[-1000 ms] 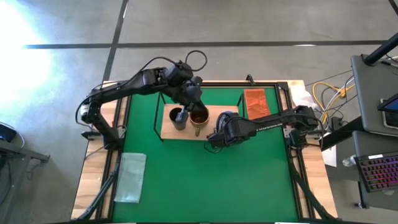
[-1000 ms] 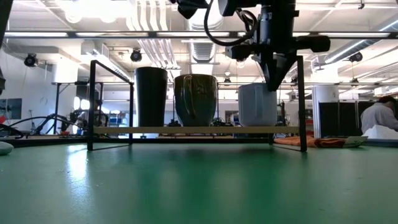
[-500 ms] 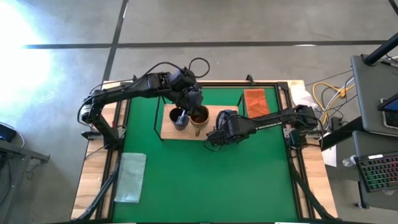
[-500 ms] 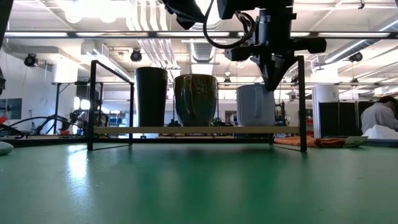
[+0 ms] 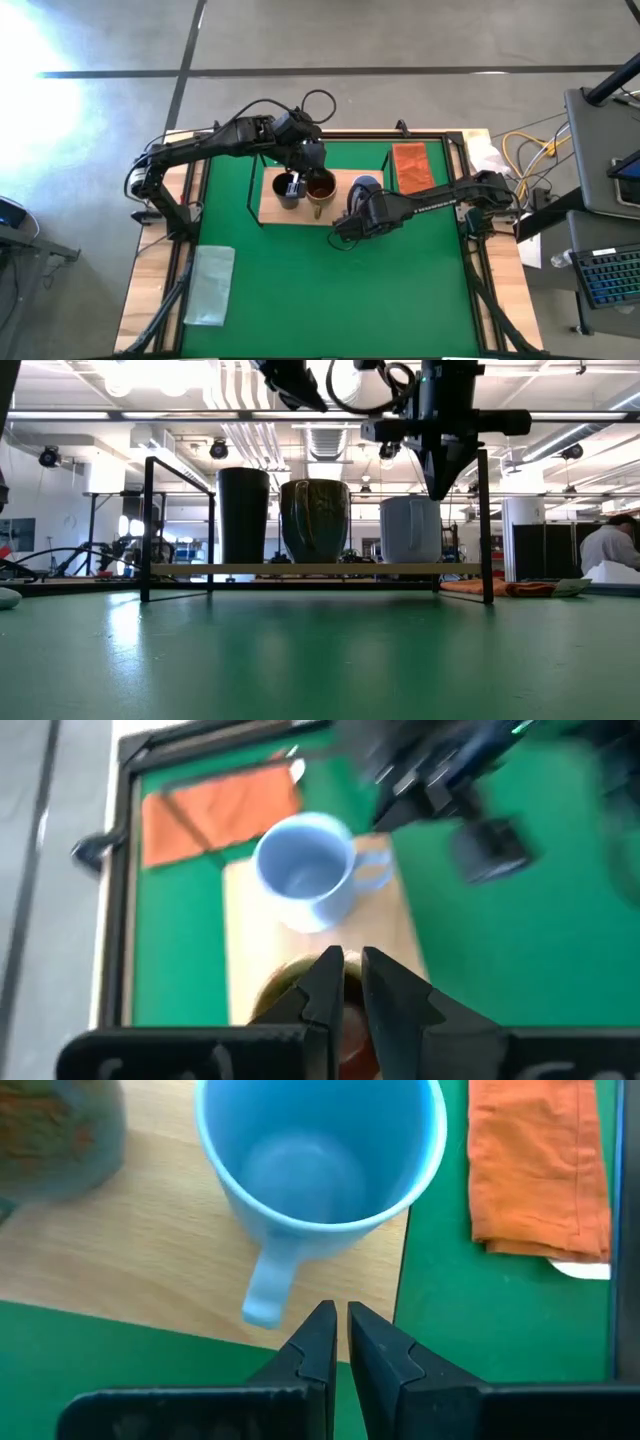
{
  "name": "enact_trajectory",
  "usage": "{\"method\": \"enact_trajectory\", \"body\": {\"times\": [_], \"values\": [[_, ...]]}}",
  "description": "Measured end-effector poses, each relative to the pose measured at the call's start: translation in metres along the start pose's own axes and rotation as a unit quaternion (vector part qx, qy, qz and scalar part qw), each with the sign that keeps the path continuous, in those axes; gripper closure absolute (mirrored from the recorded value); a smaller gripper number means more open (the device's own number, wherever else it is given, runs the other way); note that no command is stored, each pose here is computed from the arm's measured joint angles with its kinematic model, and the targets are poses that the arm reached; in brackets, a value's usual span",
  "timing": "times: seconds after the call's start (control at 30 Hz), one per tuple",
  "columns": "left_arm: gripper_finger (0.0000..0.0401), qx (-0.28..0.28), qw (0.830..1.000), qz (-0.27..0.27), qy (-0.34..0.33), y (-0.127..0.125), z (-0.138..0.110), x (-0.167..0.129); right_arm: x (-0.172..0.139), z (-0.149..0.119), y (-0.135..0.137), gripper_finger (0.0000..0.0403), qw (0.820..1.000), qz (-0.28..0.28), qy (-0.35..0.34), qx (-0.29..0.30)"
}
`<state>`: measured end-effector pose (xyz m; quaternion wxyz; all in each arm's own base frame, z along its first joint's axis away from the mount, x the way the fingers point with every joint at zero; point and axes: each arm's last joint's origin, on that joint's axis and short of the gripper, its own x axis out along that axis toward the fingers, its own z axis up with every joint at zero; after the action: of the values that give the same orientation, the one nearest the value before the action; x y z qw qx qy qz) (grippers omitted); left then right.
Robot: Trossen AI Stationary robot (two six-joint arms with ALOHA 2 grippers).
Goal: Stack small to large cups/mugs on shelf
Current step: Adjust the mugs including the cup
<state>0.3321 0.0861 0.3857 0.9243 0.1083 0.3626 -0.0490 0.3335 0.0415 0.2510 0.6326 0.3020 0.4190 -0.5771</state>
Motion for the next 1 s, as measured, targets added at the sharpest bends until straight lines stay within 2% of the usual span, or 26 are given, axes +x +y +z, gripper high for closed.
{"method": "enact_trajectory", "body": {"times": [0.17,0.33,0.57,0.77,1.0], "values": [[0.0374,-0.023,0.998,0.042,0.051,0.014,-0.021,0.008,-0.016,-0.002,-0.002,0.0381,1.0,0.024,-0.008,0.001],[0.0374,-0.053,0.99,0.057,0.117,0.027,-0.05,0.016,-0.036,-0.006,-0.007,0.0381,0.998,0.054,-0.03,0.007],[0.0374,-0.07,0.979,0.041,0.188,0.028,-0.084,0.03,-0.048,-0.009,-0.009,0.0381,0.997,0.065,-0.046,0.008],[0.0374,-0.053,0.98,0.035,0.191,0.026,-0.093,0.041,-0.048,-0.009,-0.009,0.0381,0.997,0.065,-0.047,0.009],[0.0374,-0.048,0.984,0.041,0.167,0.028,-0.089,0.043,-0.048,-0.009,-0.009,0.0381,0.997,0.066,-0.046,0.01]]}}
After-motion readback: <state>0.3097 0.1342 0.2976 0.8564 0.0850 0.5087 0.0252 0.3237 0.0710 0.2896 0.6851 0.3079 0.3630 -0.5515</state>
